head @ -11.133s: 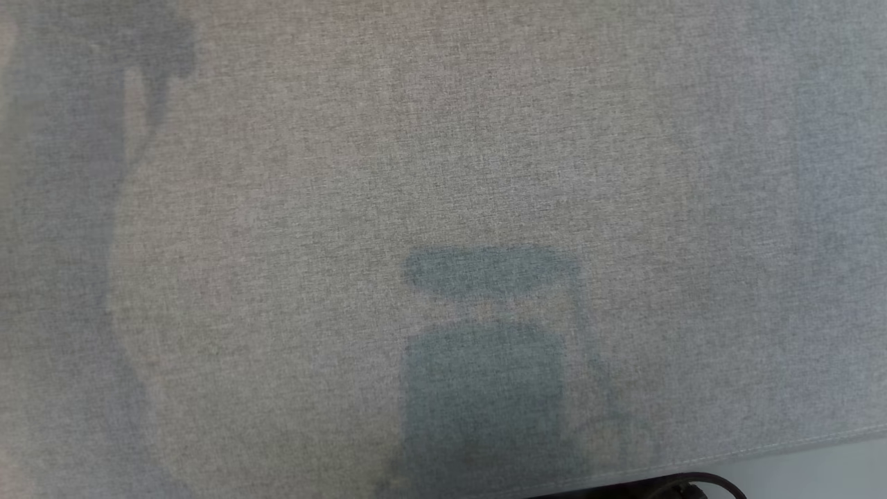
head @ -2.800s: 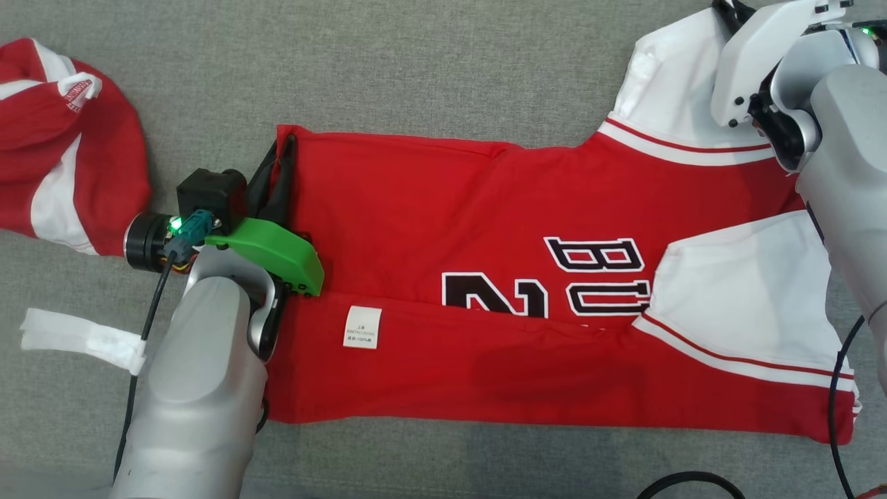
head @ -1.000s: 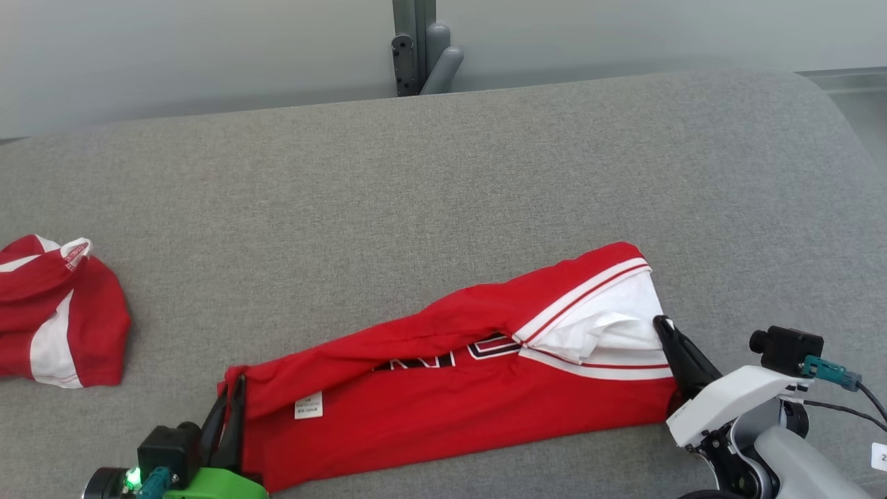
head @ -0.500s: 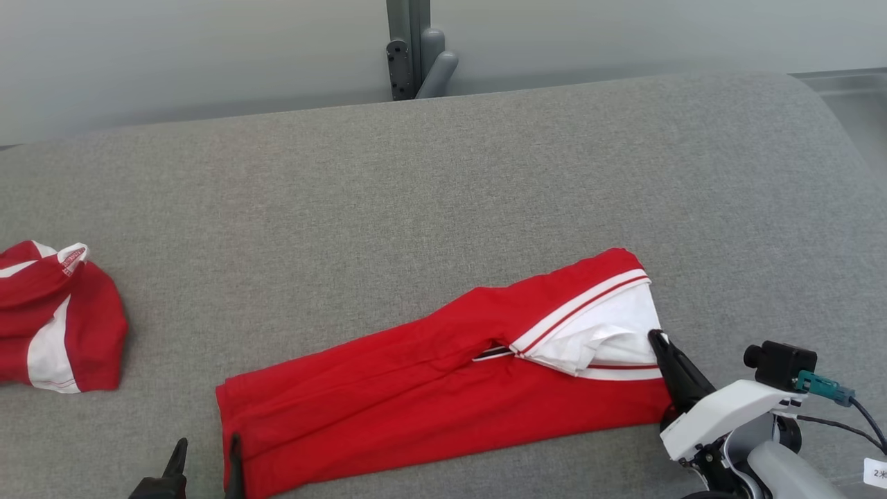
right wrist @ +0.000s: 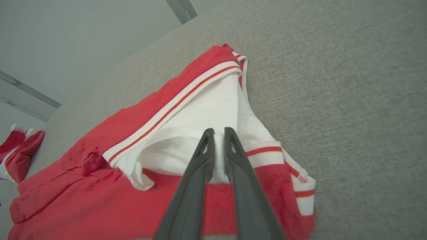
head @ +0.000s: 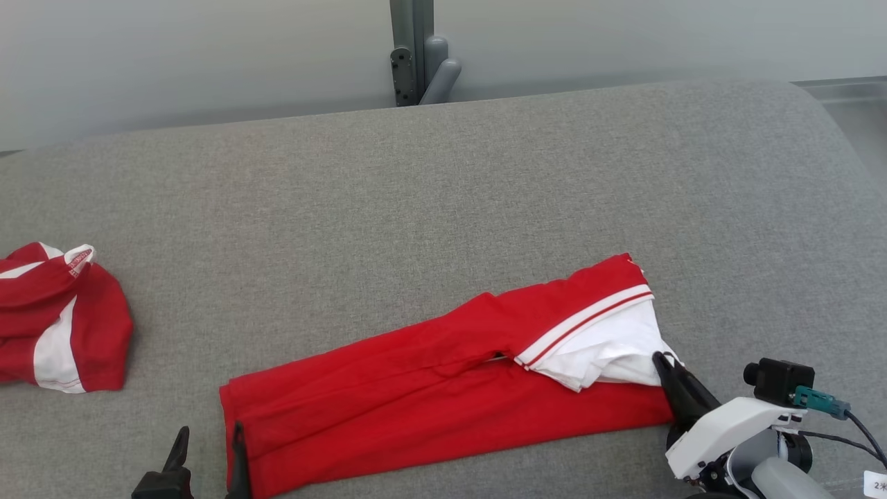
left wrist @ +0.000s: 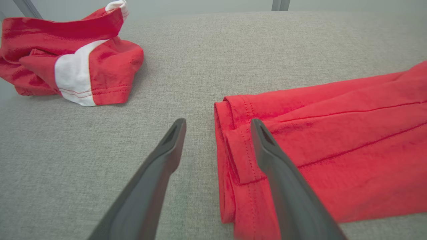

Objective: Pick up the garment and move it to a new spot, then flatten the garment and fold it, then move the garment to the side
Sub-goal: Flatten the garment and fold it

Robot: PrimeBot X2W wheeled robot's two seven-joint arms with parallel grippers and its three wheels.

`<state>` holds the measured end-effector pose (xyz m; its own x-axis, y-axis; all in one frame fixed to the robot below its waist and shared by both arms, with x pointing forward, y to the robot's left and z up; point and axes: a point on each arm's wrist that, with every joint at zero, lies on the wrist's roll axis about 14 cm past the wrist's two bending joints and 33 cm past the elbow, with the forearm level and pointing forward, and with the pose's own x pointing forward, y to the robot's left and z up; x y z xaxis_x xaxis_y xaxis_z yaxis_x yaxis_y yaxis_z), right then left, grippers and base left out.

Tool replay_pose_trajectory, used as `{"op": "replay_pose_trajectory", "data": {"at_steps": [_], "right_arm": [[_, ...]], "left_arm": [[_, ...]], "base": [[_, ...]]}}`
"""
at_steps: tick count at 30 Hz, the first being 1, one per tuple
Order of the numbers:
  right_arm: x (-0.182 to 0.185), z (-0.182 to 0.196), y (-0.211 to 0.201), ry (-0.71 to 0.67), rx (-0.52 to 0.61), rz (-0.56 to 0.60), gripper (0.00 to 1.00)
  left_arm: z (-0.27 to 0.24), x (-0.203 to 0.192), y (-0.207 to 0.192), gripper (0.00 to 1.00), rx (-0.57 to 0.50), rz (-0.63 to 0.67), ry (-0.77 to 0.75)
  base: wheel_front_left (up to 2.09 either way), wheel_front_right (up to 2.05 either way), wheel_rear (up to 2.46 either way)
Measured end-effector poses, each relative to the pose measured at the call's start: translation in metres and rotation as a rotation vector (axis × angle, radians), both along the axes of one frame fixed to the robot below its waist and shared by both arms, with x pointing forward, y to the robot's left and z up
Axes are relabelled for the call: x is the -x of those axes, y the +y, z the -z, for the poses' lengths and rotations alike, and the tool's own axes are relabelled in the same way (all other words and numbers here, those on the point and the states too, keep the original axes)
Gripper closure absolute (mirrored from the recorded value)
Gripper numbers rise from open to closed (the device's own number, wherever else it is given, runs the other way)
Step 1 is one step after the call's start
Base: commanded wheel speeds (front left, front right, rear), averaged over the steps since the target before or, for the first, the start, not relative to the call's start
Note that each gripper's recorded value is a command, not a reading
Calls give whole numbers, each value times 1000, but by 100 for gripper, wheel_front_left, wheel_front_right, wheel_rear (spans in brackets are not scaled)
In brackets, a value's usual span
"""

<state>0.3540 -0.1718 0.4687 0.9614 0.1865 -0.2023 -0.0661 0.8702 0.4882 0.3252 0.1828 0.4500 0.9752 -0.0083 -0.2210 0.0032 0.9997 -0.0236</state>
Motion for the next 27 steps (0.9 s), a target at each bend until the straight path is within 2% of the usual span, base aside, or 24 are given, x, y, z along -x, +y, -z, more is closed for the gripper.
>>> {"op": "replay_pose_trajectory", "data": {"at_steps": [4,9,14,19,27], "right_arm": [[-5,-5,-5,-24,19,10,0],[-18,-21,-23,-89,105,32,0],[-27,-20,-12,-105,169,-2,0],[-36,-1,-6,-40,248,-46,0],[-43,41,5,137,300,-111,0]], "left_arm": [[-3,-1,3,0,-7,-10,-11],[-5,-1,4,0,-9,-13,-18],[-5,2,7,0,-8,-27,-17],[-6,3,14,0,-9,-50,-18],[-4,5,25,0,-16,-87,-11]], "base": [[0,0,0],[0,0,0],[0,0,0],[0,0,0],[0,0,0]]}}
